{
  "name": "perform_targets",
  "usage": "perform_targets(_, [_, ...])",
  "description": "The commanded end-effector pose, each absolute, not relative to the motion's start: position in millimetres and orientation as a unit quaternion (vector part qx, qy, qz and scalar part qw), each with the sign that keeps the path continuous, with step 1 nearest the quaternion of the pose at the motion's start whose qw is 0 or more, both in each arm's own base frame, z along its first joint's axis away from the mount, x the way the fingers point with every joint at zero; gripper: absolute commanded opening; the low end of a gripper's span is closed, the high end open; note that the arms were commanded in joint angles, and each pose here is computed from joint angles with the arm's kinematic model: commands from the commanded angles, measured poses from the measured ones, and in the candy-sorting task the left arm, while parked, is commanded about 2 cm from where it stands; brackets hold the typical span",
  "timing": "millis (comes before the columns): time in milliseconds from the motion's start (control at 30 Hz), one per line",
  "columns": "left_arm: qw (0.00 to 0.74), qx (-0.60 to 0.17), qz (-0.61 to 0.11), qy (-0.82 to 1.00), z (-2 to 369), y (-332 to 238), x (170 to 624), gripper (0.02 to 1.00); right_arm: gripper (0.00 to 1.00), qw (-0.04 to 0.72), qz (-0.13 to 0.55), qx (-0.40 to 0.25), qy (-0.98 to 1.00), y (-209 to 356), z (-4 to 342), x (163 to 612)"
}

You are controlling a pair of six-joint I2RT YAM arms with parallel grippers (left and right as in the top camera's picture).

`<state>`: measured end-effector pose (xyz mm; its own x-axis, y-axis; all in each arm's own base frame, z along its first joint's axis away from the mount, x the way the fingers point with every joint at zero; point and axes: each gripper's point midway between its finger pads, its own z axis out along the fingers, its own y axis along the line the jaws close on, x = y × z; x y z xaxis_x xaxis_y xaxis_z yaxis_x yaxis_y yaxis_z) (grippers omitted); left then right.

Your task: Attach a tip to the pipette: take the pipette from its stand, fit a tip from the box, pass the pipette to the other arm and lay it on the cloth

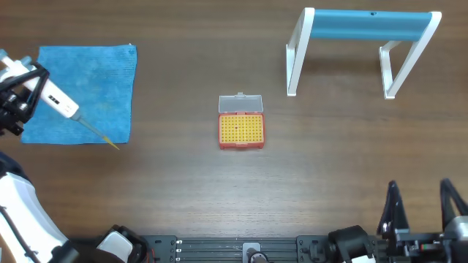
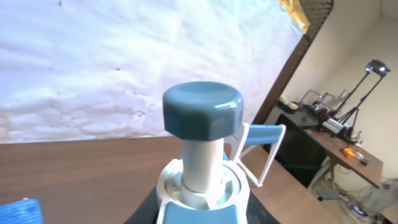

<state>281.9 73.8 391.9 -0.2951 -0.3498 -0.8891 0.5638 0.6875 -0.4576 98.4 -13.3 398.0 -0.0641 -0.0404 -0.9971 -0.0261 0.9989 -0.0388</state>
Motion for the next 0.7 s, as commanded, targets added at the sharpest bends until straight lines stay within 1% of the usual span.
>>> perform_targets(33, [0.601, 0.109, -0.362, 0.704, 388.2, 81.4, 286.6, 0.025, 0.770, 0.654, -0.035, -0.021, 0.755, -22.8, 374.7, 91.8])
perform_targets(133, [0.603, 0.109, -0.361, 0.703, 383.6, 86.5, 290.7, 0.025, 0.770, 0.635, -0.040, -0.025, 0.771, -23.6, 362.5, 89.7])
perform_targets(267, [0.604, 0.089, -0.371, 0.699, 376.6, 96.3, 300.6, 0.023, 0.768, 0.615, -0.043, -0.030, 0.787, -24.1, 350.5, 87.1])
perform_targets(367, [0.614, 0.001, -0.404, 0.678, 378.0, 109.2, 323.0, 0.025, 0.768, 0.615, -0.044, -0.030, 0.786, -24.2, 350.6, 87.1])
perform_targets(433, [0.631, -0.052, -0.409, 0.658, 381.7, 114.5, 341.9, 0.023, 0.768, 0.615, -0.047, -0.027, 0.786, -25.5, 350.7, 87.1])
perform_targets(567, [0.654, -0.097, -0.389, 0.641, 381.7, 98.0, 384.5, 0.025, 0.768, 0.616, -0.049, -0.025, 0.786, -26.6, 350.8, 87.1])
perform_targets(633, [0.648, -0.116, -0.348, 0.667, 369.4, 79.0, 412.6, 0.025, 0.768, 0.615, -0.049, -0.025, 0.786, -26.7, 350.7, 87.0])
perform_targets(700, [0.634, -0.131, -0.297, 0.702, 356.2, 68.6, 428.2, 0.023, 0.768, 0.615, -0.050, -0.025, 0.786, -27.0, 350.7, 87.0])
